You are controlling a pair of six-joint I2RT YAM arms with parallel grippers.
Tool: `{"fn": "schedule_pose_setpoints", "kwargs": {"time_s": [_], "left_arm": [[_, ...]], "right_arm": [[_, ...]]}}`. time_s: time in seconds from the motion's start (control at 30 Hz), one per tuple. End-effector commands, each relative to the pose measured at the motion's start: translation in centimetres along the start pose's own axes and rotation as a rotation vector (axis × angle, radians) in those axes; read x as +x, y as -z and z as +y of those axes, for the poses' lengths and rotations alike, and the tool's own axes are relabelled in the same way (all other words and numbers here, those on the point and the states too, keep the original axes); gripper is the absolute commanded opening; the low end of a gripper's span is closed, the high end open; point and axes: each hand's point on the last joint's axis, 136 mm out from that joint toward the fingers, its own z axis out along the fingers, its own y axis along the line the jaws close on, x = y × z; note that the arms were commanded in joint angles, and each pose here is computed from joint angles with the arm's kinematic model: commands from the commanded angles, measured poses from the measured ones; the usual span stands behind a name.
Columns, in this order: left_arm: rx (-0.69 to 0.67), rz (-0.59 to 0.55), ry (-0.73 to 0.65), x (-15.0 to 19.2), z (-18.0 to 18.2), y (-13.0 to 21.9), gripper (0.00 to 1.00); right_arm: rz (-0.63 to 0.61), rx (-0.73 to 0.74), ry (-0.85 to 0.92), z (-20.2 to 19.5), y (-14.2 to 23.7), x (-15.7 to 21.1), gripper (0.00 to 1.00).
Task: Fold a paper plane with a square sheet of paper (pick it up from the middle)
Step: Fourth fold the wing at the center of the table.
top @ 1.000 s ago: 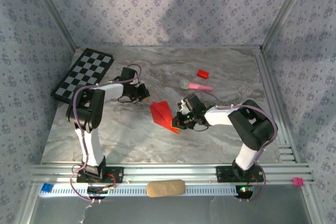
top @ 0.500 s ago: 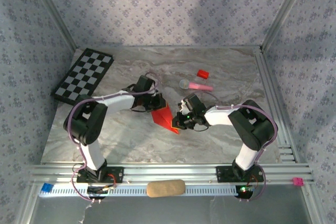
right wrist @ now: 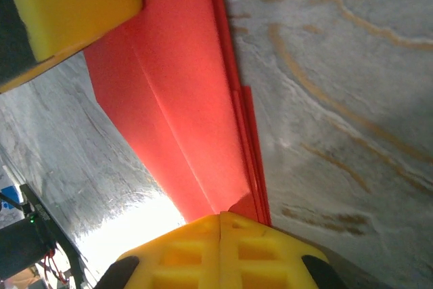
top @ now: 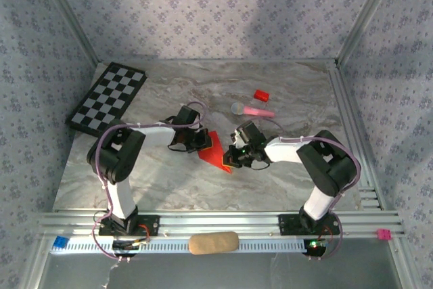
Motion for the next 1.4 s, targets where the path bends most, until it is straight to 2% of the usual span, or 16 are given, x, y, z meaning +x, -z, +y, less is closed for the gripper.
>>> {"fn": "schedule_pose_setpoints", "kwargs": {"time_s": [0.0, 0.17, 0.5, 0.6, 0.83, 1.03, 1.23, 1.37], "left_arm": [[-0.207, 0.003, 0.034, 0.9, 5.4, -0.7, 0.04], [-0.214, 0.008, 0.038, 1.0, 5.7, -0.8, 0.04], [-0.201, 0.013, 0.039, 1.0, 5.5, -1.0, 0.04], [-0.181, 0.014, 0.033, 1.0, 5.1, -1.0, 0.04], [-0.162, 0.017, 0.02, 1.0, 4.7, -1.0, 0.04], [-0.161, 0.017, 0.019, 1.0, 4.6, -1.0, 0.04], [-0.163, 0.019, 0.016, 1.2, 4.7, -1.0, 0.04], [-0.168, 0.019, 0.018, 1.2, 4.8, -0.9, 0.04]], "right_arm": [[0.08, 0.114, -0.062, -3.2, 0.1, 3.3, 0.0], [0.105, 0.134, -0.07, -4.8, 0.4, 5.2, 0.0], [0.148, 0.163, -0.019, -5.4, 1.7, 7.3, 0.0], [0.111, 0.161, -0.005, -4.6, 2.4, 6.4, 0.0], [-0.012, 0.019, 0.088, 1.5, 3.9, 1.8, 0.0], [0.005, -0.031, 0.105, 3.8, 2.0, -0.3, 0.0], [0.052, -0.01, 0.08, 3.0, -0.8, -0.7, 0.0], [0.104, 0.083, 0.043, -0.6, -1.5, 1.4, 0.0]]}}
